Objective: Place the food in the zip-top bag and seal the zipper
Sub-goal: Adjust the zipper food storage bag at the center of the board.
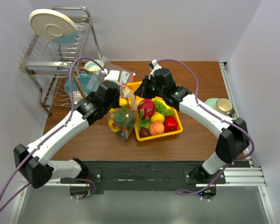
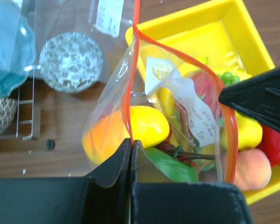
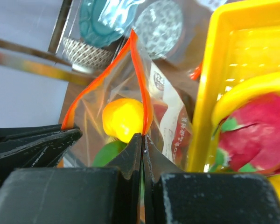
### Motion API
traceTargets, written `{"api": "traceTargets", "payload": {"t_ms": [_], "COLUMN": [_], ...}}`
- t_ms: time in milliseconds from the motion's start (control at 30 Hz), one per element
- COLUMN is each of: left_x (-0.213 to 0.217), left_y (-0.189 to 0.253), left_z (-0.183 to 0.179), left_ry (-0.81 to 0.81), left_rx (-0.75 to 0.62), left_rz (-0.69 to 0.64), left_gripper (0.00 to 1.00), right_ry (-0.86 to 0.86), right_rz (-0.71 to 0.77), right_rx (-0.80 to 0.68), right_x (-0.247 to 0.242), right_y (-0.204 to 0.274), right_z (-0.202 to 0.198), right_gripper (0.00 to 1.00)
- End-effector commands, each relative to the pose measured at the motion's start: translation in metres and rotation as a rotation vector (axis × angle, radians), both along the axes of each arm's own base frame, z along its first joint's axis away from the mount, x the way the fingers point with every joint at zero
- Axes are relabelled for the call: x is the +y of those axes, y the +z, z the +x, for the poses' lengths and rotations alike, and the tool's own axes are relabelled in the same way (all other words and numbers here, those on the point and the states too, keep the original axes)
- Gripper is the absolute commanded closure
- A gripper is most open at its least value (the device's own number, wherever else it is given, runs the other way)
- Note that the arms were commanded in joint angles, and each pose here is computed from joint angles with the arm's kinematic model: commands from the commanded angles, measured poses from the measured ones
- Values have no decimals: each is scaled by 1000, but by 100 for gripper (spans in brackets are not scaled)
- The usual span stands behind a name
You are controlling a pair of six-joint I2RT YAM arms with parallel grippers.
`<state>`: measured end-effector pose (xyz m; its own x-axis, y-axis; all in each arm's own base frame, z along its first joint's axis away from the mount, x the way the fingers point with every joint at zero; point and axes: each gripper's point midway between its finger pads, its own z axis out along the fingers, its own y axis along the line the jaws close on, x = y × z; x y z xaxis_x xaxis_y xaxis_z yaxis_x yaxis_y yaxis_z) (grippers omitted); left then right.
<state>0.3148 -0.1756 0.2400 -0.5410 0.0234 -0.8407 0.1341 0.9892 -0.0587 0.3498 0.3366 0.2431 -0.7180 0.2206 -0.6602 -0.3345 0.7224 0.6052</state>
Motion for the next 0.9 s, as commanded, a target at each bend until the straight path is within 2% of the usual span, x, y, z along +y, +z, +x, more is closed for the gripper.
{"api": "traceTargets", "payload": {"t_ms": [0,200,367,567,867], "left_x": [-11,-20,-37,-44,-20], "left_y": [39,28,18,25,47], "left_z": [43,69,73,73,64], "left_ry": [-18,-50,-103,-129,-94], "left_rx": [-125,-104,-76,-90,-113], "left_rz": [-79,-120,-169,-201,-162], "left_gripper": [100,100,100,100,100], "right_ry": [-12,-56,-71,-93,20], "right_rz": [5,2,-2,-7,91], "right_rx": [-55,-44,-36,-60,-23], "right_x": [-9,-33,-47,-59,-24], "right_y": [23,20,18,31,32], "right_z": [22,33,33,33,20], "right_gripper": [100,100,100,100,100]}}
